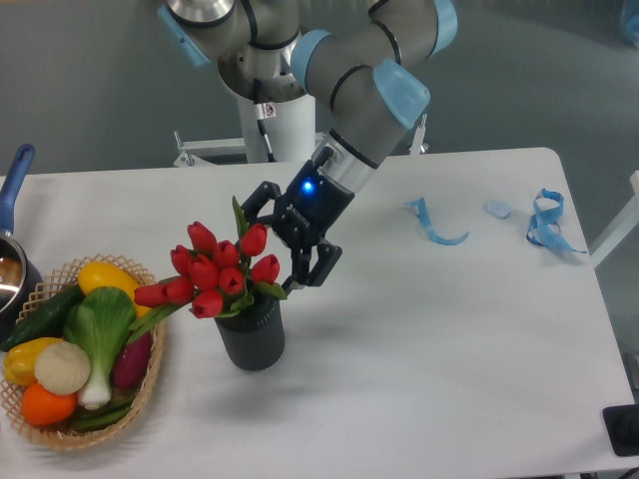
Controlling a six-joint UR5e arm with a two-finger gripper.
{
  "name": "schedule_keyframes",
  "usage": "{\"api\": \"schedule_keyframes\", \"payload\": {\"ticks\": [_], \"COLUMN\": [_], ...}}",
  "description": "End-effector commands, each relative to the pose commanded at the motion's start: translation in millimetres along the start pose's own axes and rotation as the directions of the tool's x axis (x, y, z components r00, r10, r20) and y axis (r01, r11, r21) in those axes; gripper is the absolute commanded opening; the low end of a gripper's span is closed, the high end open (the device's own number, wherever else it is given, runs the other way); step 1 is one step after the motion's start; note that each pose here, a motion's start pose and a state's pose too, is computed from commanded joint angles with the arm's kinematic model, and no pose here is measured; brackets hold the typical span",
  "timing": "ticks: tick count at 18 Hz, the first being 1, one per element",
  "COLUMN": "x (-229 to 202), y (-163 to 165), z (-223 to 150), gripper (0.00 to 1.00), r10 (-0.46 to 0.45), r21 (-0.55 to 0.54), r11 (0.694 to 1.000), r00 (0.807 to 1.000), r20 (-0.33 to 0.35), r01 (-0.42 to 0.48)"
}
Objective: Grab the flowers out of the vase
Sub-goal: 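Lower the gripper around the tulip stems and close it, then lift the gripped tulips up out of the vase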
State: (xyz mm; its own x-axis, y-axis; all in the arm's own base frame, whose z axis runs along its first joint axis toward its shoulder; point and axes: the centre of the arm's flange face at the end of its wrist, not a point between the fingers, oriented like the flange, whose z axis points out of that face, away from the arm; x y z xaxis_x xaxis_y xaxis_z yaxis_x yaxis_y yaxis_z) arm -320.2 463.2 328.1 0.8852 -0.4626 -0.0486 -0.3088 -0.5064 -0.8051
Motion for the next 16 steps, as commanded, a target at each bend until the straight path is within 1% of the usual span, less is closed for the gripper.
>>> {"api": "schedule_keyframes", "payload": {"ticks": [2, 3, 4, 11, 12, 15, 16], "x": [2, 4, 6, 14, 14, 14, 14], "y": [-3, -5, -5, -9, -10, -11, -11], "z": [6, 15, 21, 27, 26, 26, 26], "gripper": [1.00, 1.00, 1.00, 1.00, 0.98, 0.69, 0.58], "r10": [0.008, 0.009, -0.002, -0.013, -0.012, -0.011, -0.011], "r21": [0.001, -0.001, -0.004, -0.008, -0.008, -0.007, -0.007], "r11": [1.000, 1.000, 1.000, 1.000, 1.000, 1.000, 1.000], "r00": [1.000, 1.000, 0.999, 0.999, 0.999, 0.999, 0.999], "r20": [-0.011, -0.028, -0.037, -0.052, -0.050, -0.049, -0.049], "r01": [-0.008, -0.009, 0.002, 0.013, 0.012, 0.011, 0.011]}}
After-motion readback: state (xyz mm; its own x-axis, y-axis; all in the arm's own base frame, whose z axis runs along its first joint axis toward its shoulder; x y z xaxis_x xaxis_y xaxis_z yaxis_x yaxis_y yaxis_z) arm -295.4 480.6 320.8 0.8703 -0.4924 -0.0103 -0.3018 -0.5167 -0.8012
